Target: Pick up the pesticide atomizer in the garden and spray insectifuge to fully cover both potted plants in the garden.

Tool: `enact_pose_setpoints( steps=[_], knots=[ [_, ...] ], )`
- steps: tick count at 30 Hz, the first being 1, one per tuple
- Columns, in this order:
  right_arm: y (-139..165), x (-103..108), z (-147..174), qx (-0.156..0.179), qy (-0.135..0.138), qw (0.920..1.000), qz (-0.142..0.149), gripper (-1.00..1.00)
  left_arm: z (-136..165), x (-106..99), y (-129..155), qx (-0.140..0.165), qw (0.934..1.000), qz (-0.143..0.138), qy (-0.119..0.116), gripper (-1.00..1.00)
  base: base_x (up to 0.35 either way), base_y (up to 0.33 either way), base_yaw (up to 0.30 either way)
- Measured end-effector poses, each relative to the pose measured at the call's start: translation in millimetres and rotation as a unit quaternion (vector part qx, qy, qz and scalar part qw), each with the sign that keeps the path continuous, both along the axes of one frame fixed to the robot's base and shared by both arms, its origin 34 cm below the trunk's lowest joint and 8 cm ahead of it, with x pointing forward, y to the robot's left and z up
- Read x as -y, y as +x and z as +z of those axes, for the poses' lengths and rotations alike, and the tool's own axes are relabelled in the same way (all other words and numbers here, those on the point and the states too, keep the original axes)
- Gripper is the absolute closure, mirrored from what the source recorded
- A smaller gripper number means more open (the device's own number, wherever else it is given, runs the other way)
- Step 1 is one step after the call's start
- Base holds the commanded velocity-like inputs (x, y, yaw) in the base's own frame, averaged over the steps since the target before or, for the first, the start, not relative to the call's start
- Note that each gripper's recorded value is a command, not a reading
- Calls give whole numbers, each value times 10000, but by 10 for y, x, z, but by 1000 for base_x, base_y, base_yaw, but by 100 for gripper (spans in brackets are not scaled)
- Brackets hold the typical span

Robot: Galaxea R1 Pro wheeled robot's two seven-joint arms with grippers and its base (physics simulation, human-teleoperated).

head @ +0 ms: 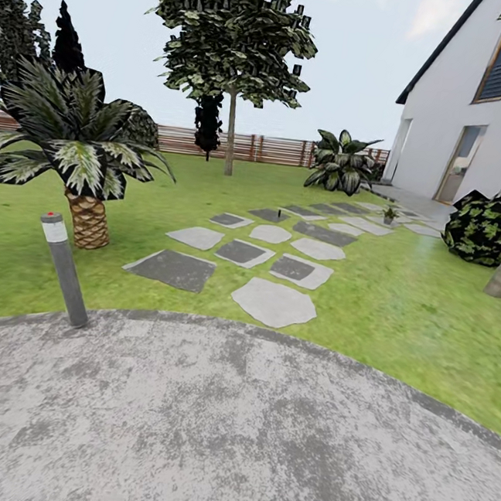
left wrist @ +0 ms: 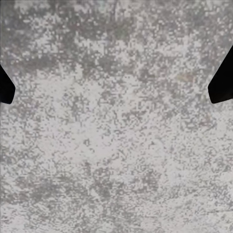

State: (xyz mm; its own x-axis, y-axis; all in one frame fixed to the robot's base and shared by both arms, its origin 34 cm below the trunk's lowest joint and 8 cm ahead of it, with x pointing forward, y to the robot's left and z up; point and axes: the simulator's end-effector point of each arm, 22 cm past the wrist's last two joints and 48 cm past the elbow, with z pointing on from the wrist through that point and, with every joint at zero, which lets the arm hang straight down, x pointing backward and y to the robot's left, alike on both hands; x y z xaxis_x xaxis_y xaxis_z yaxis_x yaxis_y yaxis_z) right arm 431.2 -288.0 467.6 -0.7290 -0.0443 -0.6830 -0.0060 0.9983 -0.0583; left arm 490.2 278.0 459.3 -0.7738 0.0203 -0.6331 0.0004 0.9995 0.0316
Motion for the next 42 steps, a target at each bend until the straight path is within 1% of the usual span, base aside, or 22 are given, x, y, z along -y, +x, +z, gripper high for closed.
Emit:
enact_pose_setpoints(
  steps=[17,42],
  knots=[
    [-119,0,-405,-133,0,9999,0,-100,-423,0,-125,-138,9999,1,0,-100,0,0,-12],
    [-307,0,-1009,-308,0,9995,0,-100,-1039,5,-309,-285,9996,3,0,-100,0,0,-181]
  ],
)
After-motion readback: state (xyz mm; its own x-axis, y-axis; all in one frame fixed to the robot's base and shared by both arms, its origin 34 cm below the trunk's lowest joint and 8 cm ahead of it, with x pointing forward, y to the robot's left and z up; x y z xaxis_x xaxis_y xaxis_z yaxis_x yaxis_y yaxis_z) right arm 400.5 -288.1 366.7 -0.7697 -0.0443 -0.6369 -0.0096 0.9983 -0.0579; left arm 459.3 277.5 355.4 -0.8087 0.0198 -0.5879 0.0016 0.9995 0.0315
